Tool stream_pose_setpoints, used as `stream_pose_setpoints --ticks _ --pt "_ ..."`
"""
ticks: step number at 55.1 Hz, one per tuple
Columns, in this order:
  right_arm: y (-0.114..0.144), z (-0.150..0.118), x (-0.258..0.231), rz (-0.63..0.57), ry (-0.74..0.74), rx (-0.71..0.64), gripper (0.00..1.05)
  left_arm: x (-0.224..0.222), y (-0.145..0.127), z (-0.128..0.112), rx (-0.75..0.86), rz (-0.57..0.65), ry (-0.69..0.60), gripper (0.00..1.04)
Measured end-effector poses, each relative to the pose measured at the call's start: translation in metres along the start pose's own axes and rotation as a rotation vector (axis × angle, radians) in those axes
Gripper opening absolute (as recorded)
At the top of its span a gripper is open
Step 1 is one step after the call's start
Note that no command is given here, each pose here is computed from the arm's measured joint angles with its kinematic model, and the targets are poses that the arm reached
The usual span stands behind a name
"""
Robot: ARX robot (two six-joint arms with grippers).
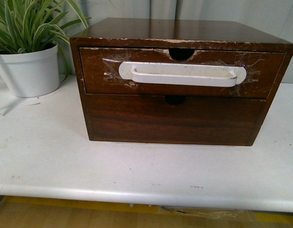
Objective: Open drawer
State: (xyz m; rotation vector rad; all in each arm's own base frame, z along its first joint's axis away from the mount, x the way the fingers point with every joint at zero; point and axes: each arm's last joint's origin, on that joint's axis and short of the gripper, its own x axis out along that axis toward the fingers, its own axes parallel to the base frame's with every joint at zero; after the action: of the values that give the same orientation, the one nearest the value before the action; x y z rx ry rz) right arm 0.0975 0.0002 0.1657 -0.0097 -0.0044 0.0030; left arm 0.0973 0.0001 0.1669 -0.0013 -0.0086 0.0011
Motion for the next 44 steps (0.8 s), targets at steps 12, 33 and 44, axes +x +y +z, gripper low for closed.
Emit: stream_pose_setpoints --ticks 12,33,44 --pt "0.001 -0.002 0.002 -0.046 0.133 -0.002 0.96 0.001 -0.002 -0.003 -0.025 -0.024 0.090 0.99" --pt "0.012 0.053 0.045 0.284 0.294 -0.251 0.96 0.050 -0.014 0.025 0.231 -0.413 0.156 0.99" --pt "0.015 0.075 0.071 0.384 0.344 -0.397 0.96 0.085 -0.026 0.041 0.380 -0.584 0.193 0.99"
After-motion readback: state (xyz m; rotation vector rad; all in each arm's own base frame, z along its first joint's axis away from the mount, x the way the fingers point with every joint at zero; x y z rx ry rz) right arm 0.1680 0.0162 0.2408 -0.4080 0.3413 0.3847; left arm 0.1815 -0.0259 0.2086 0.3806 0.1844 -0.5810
